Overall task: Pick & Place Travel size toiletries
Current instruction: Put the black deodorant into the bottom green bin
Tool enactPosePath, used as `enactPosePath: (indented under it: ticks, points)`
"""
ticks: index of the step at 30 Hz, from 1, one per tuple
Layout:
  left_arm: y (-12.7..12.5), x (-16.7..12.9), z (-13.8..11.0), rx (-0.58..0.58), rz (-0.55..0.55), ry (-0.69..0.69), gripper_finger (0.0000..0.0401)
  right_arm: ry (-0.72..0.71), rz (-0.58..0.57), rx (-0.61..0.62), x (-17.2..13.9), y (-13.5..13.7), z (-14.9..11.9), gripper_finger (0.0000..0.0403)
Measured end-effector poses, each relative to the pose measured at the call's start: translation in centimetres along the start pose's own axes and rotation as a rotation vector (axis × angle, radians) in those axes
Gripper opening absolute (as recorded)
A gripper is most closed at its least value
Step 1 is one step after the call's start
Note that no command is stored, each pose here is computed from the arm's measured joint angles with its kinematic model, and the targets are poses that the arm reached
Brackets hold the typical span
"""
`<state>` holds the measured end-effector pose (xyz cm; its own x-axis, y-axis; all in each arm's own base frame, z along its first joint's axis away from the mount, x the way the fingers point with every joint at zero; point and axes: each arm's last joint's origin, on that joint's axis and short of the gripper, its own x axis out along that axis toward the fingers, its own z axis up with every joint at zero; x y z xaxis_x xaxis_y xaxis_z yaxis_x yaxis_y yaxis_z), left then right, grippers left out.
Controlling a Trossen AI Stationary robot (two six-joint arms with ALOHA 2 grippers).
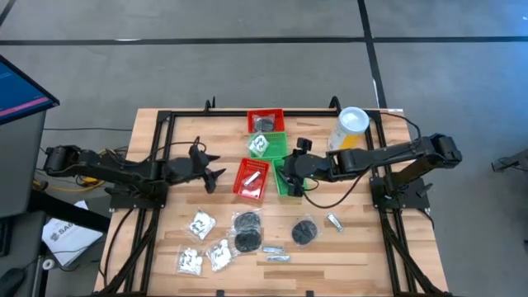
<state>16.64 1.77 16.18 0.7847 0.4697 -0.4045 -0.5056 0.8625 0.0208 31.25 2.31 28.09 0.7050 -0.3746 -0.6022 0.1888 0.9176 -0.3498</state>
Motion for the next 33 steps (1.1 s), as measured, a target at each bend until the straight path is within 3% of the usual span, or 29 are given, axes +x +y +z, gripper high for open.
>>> enactPosePath:
  ticks: [6,13,24,33]
  points:
    - [0.2,-0.1,-1.1,-0.037,0.025,0.102,0.0253,0.001,0.0,-0.001,0.0,0.0,0.0,0.0185]
    - [0.3,-0.1,-1.4,-0.057,0.033,0.126,0.0253,-0.002,0.0,0.001,0.0,0.0,0.0,0.0181]
    - [1.2,-0.3,-5.4,-0.17,0.072,0.205,0.0252,-0.003,-0.001,0.001,0.0,0.0,0.0,0.0182]
    - [1.2,-0.2,-5.3,-0.187,0.059,0.173,0.0202,-0.009,-0.001,0.004,0.0,0.0,0.1,0.0179]
